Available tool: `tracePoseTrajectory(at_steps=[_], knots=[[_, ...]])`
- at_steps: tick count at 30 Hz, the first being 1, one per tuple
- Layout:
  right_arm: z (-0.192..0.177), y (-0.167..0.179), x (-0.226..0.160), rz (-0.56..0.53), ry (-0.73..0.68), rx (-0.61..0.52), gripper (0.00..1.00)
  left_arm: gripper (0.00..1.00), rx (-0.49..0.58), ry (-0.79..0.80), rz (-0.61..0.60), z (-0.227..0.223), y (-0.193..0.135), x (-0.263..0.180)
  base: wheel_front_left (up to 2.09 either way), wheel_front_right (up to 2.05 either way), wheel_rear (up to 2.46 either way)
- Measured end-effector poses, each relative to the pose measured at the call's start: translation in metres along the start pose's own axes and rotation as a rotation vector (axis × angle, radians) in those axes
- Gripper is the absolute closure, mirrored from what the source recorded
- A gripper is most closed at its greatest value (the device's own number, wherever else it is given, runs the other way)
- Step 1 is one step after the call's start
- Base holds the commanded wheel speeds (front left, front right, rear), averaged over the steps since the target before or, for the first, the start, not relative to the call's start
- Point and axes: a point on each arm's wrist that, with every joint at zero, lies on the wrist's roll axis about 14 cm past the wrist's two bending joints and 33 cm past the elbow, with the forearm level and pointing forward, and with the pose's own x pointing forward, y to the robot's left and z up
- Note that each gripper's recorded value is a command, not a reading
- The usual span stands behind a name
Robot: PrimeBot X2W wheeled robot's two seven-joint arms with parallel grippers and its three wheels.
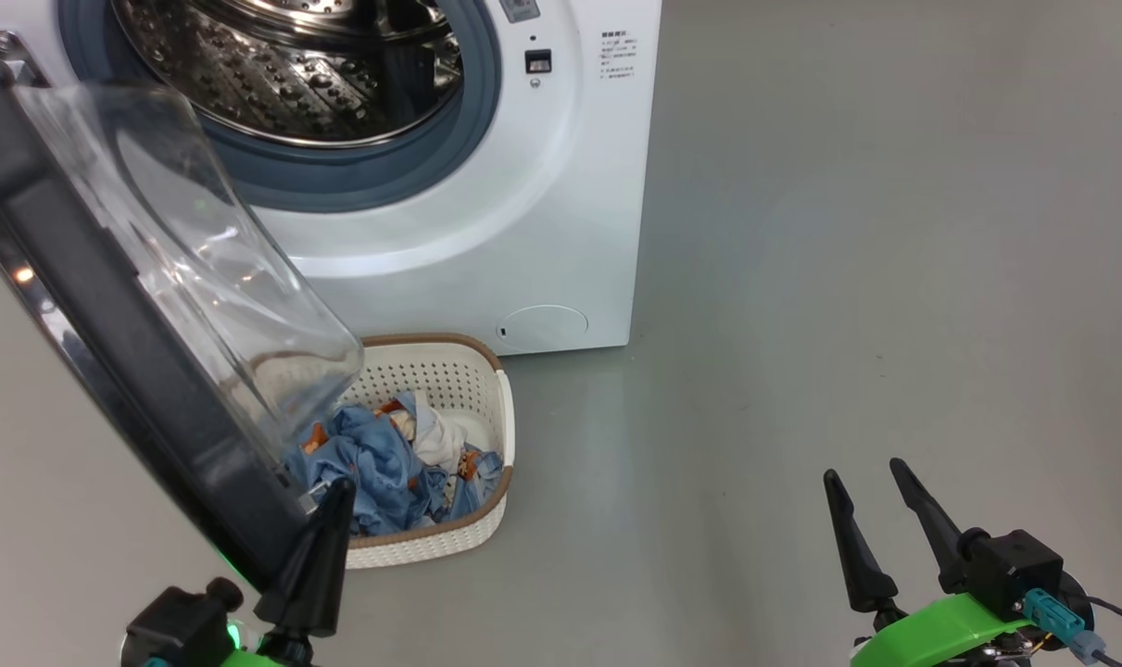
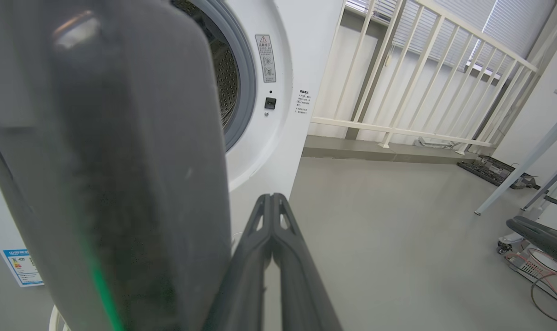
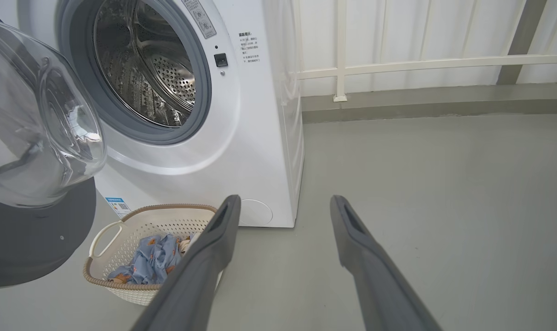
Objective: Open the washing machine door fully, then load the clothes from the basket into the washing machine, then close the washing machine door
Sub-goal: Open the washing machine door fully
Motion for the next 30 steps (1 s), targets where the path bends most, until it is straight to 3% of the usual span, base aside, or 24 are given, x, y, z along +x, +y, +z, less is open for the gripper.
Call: tracePoseTrajectory(at_steps=[12, 30], knots=[[0.001, 0.014, 0.006, 0.040, -0.004, 0.008, 0.00, 1.00, -0.001, -0.037, 0.122, 0.010, 0.029, -0.023, 0.00, 0.00, 0.00], [0.005, 0.041, 0.011, 0.119, -0.014, 0.021, 0.00, 1.00, 0.039, -0.073, 0.640, 0.022, 0.159, -0.119, 0.00, 0.00, 0.00]])
